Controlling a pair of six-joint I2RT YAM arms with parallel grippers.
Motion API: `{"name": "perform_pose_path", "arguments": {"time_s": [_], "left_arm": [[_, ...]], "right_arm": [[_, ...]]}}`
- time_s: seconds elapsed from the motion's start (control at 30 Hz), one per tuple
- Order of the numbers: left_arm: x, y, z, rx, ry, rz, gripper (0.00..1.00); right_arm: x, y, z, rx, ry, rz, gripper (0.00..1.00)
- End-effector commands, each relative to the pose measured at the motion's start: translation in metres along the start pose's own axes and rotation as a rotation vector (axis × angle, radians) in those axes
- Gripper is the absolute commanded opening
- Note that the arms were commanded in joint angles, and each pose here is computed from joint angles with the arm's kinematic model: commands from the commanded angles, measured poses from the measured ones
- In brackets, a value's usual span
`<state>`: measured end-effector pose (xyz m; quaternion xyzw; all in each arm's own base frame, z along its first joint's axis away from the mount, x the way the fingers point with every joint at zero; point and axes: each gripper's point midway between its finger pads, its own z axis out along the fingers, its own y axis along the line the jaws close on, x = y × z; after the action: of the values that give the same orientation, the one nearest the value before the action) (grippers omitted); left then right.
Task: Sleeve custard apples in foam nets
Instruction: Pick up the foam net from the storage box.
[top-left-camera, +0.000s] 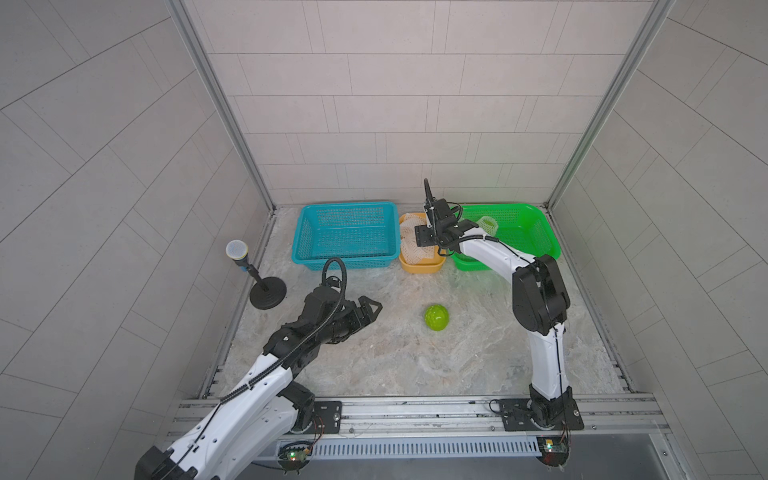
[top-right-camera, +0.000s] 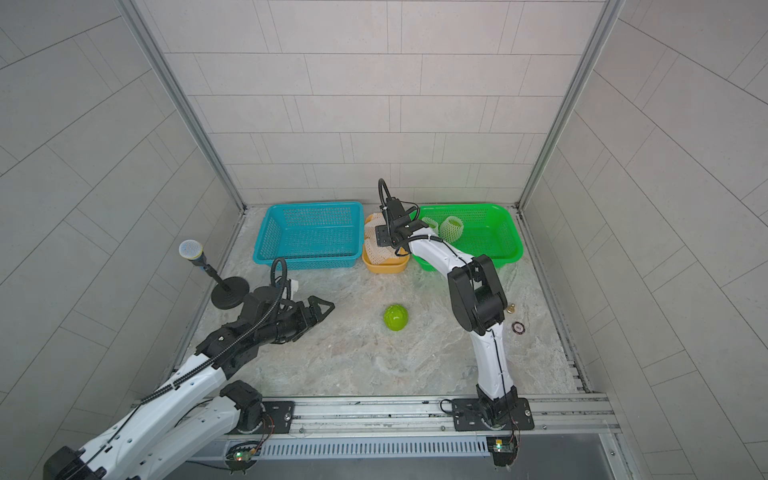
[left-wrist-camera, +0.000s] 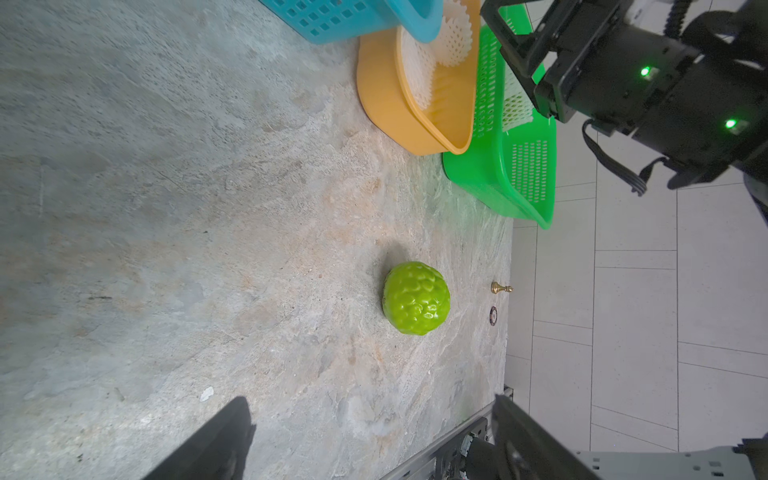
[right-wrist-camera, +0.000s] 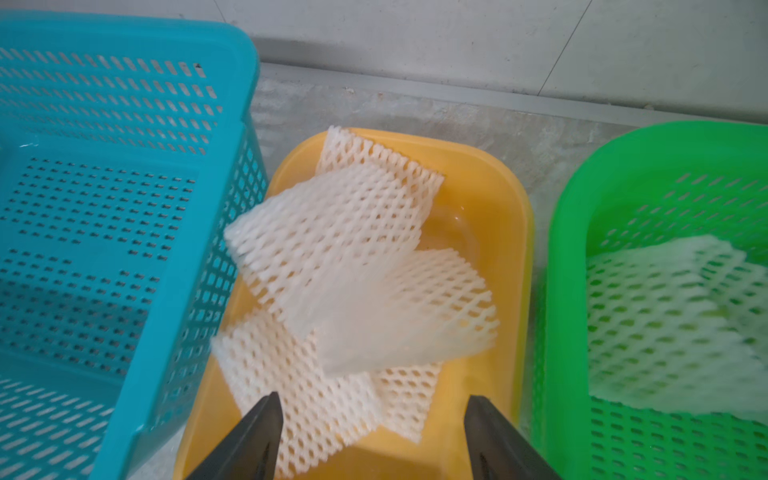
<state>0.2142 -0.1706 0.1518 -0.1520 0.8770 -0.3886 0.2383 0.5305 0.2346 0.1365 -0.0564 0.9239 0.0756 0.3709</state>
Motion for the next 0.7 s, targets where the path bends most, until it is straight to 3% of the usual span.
{"name": "perform_pose_path", "arguments": {"time_s": [0.0, 0.13, 0.4, 0.67], "left_arm": [[0.001, 0.007, 0.000, -0.018, -0.003, -0.011, 0.94], [0.001, 0.007, 0.001, -0.018, 0.000, -0.010, 0.94], [0.001, 0.007, 0.004, -0.020, 0.003, -0.010, 0.94], [0.001, 0.006, 0.006, -0.008, 0.003, -0.011, 0.93]], "right_arm": [[-0.005, -0.003, 0.008, 0.011, 0.024, 0.011, 0.75], [-0.002, -0.004, 0.021, 0.029, 0.053, -0.015, 0.80], [0.016, -0.004, 0.038, 0.030, 0.106, -0.013, 0.71], [0.026, -0.004, 0.037, 0.024, 0.125, -0.026, 0.47]]}}
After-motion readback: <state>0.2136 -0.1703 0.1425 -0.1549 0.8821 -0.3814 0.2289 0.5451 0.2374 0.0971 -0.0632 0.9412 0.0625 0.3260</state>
